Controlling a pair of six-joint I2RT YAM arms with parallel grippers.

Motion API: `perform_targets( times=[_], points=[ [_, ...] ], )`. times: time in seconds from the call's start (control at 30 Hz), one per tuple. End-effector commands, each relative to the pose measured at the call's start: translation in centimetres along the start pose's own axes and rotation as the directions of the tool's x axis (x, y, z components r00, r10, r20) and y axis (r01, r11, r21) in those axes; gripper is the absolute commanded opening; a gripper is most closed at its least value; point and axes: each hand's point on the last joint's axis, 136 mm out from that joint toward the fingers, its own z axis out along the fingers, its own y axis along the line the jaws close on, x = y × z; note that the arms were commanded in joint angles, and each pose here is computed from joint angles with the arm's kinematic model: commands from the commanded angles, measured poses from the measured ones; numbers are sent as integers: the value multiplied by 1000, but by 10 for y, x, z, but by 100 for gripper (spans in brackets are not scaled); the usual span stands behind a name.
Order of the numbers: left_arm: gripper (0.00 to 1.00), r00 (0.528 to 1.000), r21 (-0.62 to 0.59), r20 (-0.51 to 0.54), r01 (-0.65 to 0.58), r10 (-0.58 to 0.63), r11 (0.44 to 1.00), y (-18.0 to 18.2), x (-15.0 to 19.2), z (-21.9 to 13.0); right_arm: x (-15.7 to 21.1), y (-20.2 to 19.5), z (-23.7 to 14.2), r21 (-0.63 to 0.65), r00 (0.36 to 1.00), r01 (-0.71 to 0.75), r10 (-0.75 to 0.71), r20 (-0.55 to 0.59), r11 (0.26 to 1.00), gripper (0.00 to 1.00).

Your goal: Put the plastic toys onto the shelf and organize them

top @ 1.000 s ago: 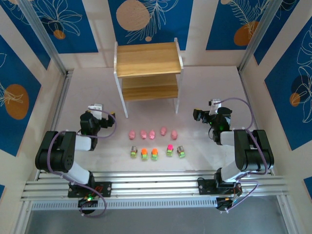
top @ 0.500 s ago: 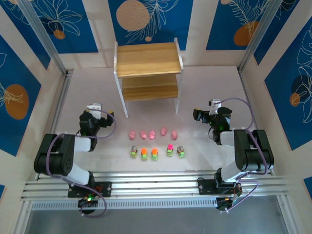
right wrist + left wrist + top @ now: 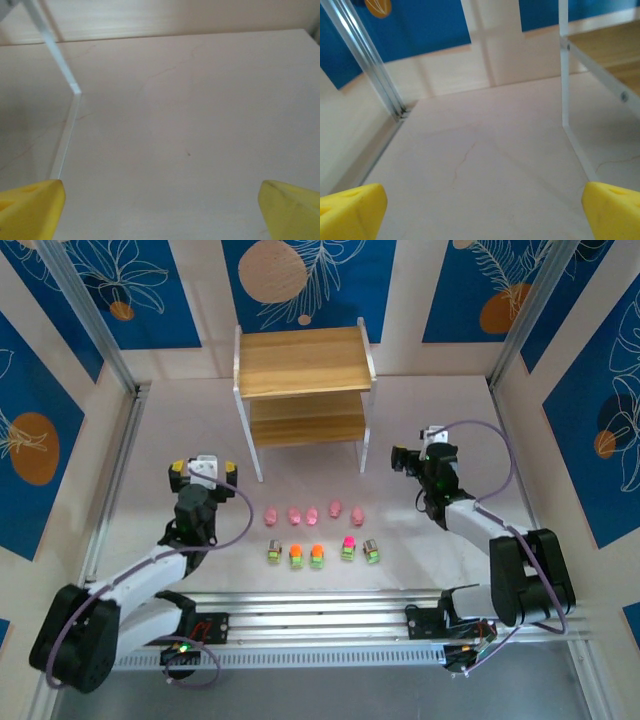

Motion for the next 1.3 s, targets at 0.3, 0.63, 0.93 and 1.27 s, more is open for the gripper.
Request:
perform_targets(
  times=[0.3,0.63,0.93,1.27],
  points=[
    [100,975,-3,-160,154,-153,988,5,-4,-60,26,18,-80,133,985,-31,53,-162,991,99],
    [100,964,186,-248,141,-93,972,-26,27,-99,62,67,-153,-36,978,55,-61,-200,998,100],
    [100,962,303,-268,137,-53,943,-49,40,-116,101,70,-188,-72,958,107,-122,-260,992,94],
    [99,966,359,-258,123,-28,925,-60,41,-121,146,96,-196,-189,920,89,-153,-360,978,70]
  ],
)
